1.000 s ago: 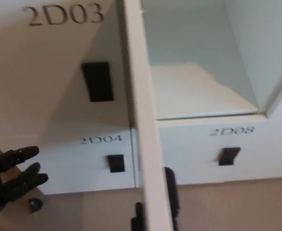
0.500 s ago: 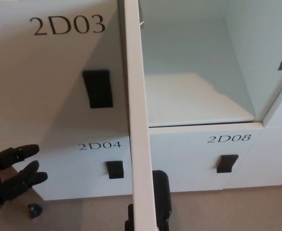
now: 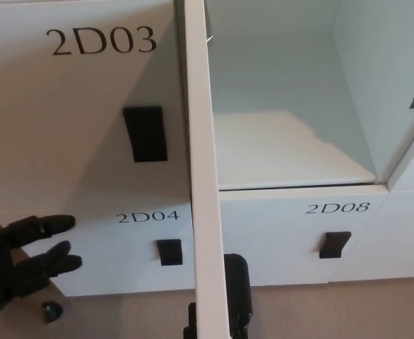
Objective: The robot walks towards an open cabinet and lifts its left hand to push the door towards the right to close it.
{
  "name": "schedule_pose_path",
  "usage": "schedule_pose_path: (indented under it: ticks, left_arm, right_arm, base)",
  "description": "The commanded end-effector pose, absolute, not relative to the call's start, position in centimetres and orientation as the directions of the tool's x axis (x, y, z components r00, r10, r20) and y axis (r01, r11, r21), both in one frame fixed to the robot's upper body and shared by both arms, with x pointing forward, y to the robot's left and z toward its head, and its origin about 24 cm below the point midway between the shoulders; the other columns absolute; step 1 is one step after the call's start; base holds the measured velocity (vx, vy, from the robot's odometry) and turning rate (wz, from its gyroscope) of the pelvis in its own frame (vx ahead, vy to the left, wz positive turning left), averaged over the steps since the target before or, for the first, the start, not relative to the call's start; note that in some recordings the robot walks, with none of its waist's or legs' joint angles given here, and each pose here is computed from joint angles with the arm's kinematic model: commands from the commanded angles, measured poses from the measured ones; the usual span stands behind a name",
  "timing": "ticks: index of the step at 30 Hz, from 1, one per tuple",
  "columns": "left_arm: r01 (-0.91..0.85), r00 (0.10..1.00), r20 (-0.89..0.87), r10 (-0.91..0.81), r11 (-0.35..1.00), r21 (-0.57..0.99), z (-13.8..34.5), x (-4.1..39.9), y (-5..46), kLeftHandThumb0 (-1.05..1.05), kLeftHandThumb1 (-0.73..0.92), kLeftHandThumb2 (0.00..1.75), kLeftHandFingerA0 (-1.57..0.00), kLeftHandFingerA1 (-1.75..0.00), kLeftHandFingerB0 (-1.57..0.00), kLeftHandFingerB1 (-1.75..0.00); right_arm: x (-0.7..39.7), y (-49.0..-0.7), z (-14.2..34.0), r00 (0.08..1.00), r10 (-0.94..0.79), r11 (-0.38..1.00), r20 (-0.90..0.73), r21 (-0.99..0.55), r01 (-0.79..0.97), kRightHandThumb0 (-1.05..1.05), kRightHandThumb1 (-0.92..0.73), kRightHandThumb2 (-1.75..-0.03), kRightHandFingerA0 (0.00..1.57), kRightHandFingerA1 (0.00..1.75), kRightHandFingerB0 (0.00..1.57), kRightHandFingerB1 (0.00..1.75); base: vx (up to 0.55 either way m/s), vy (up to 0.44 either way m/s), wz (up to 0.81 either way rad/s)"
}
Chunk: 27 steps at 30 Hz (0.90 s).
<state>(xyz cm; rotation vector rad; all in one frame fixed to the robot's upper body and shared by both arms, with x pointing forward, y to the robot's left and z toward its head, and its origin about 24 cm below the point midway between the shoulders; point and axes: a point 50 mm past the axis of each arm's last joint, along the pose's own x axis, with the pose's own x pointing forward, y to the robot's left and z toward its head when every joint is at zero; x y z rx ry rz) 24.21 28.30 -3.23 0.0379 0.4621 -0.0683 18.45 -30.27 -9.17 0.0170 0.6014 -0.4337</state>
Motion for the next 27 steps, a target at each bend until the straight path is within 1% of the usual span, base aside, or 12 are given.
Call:
schedule_pose_path:
  ticks: [1, 3, 4, 5, 6, 8, 9, 11, 13, 14, 17, 27]
  left_arm:
    - [0.891, 0.435, -0.433, -0.789, 0.447, 0.081, 2.4, 21.8, 21.0, -0.49, 0.59, 0.59, -0.82, -0.44, -0.78, -0.44]
    - [0.961, 0.274, -0.448, -0.851, 0.263, 0.089, 3.7, 21.4, 18.6, -0.52, 0.61, 0.59, -0.85, -0.45, -0.80, -0.43]
    - [0.961, 0.274, -0.448, -0.851, 0.263, 0.089, 3.7, 21.4, 18.6, -0.52, 0.61, 0.59, -0.85, -0.45, -0.80, -0.43]
    - [0.981, 0.195, -0.464, -0.864, 0.168, 0.099, 4.5, 21.3, 17.1, -0.52, 0.61, 0.59, -0.85, -0.45, -0.80, -0.43]
    - [0.981, 0.195, -0.464, -0.864, 0.168, 0.099, 4.5, 21.3, 17.1, -0.52, 0.61, 0.59, -0.85, -0.45, -0.80, -0.43]
    - [0.994, 0.048, -0.503, -0.863, -0.008, 0.108, 6.3, 21.5, 14.1, -0.51, 0.61, 0.59, -0.83, -0.44, -0.80, -0.44]
    - [0.974, -0.098, -0.547, -0.831, -0.193, 0.119, 8.5, 21.9, 10.6, -0.48, 0.62, 0.60, -0.81, -0.44, -0.77, -0.43]
    - [0.966, -0.124, -0.557, -0.821, -0.227, 0.120, 8.9, 21.9, 9.9, -0.48, 0.62, 0.60, -0.81, -0.44, -0.77, -0.43]
    - [0.935, -0.199, -0.582, -0.789, -0.330, 0.127, 9.9, 22.3, 7.4, -0.49, 0.63, 0.60, -0.79, -0.43, -0.74, -0.42]
    - [0.935, -0.199, -0.582, -0.789, -0.330, 0.127, 9.9, 22.3, 7.4, -0.49, 0.63, 0.60, -0.79, -0.43, -0.74, -0.42]
    - [0.878, -0.273, -0.597, -0.754, -0.450, 0.167, 10.5, 22.7, 3.6, -0.52, 0.61, 0.60, -0.81, -0.44, -0.79, -0.43]
    - [0.799, -0.342, -0.600, -0.724, -0.560, 0.220, 13.9, 23.6, -2.9, -0.52, 0.65, 0.61, -0.82, -0.48, -0.80, -0.44]
  right_arm:
    - [16.9, -31.1, -9.6, 0.714, -0.387, 0.913, -0.584, -0.134, 0.386, -0.33, -0.69, -0.59, 0.70, 0.48, 0.55, 0.43]
    - [16.8, -31.1, -9.6, 0.712, -0.388, 0.913, -0.585, -0.142, 0.382, -0.35, -0.68, -0.60, 0.69, 0.48, 0.53, 0.43]
    - [16.8, -31.1, -9.6, 0.712, -0.388, 0.913, -0.585, -0.142, 0.382, -0.35, -0.68, -0.60, 0.69, 0.48, 0.53, 0.43]
    - [16.8, -31.1, -9.7, 0.712, -0.388, 0.914, -0.586, -0.148, 0.377, -0.35, -0.68, -0.60, 0.69, 0.48, 0.53, 0.43]
    - [16.8, -31.1, -9.7, 0.712, -0.388, 0.914, -0.586, -0.148, 0.377, -0.35, -0.68, -0.60, 0.69, 0.48, 0.53, 0.43]
    - [16.7, -31.0, -9.7, 0.710, -0.392, 0.910, -0.585, -0.134, 0.392, -0.32, -0.68, -0.59, 0.71, 0.49, 0.56, 0.44]
    - [16.8, -30.9, -9.7, 0.716, -0.390, 0.911, -0.579, -0.130, 0.391, -0.33, -0.69, -0.59, 0.71, 0.49, 0.57, 0.44]
    - [16.8, -30.9, -9.6, 0.718, -0.389, 0.912, -0.578, -0.131, 0.389, -0.33, -0.69, -0.59, 0.71, 0.49, 0.57, 0.44]
    - [17.1, -30.9, -9.5, 0.727, -0.388, 0.913, -0.567, -0.128, 0.387, -0.34, -0.69, -0.59, 0.71, 0.49, 0.55, 0.43]
    - [17.1, -30.9, -9.5, 0.727, -0.388, 0.913, -0.567, -0.128, 0.387, -0.34, -0.69, -0.59, 0.71, 0.49, 0.55, 0.43]
    - [17.2, -30.9, -9.3, 0.732, -0.386, 0.914, -0.562, -0.127, 0.384, -0.33, -0.69, -0.59, 0.72, 0.49, 0.55, 0.43]
    - [18.5, -31.1, -8.4, 0.766, -0.366, 0.927, -0.529, -0.136, 0.350, -0.39, -0.64, -0.58, 0.71, 0.52, 0.58, 0.45]
  base:
    - [0.00, 0.000, 0.00]
    - [0.00, 0.000, 0.00]
    - [0.00, 0.000, 0.00]
    - [0.00, 0.000, 0.00]
    - [0.00, 0.000, 0.00]
    - [0.00, 0.000, 0.00]
    - [0.00, 0.000, 0.00]
    - [0.00, 0.000, 0.00]
    - [0.00, 0.000, 0.00]
    - [0.00, 0.000, 0.00]
    - [0.00, 0.000, 0.00]
    - [0.00, 0.000, 0.00]
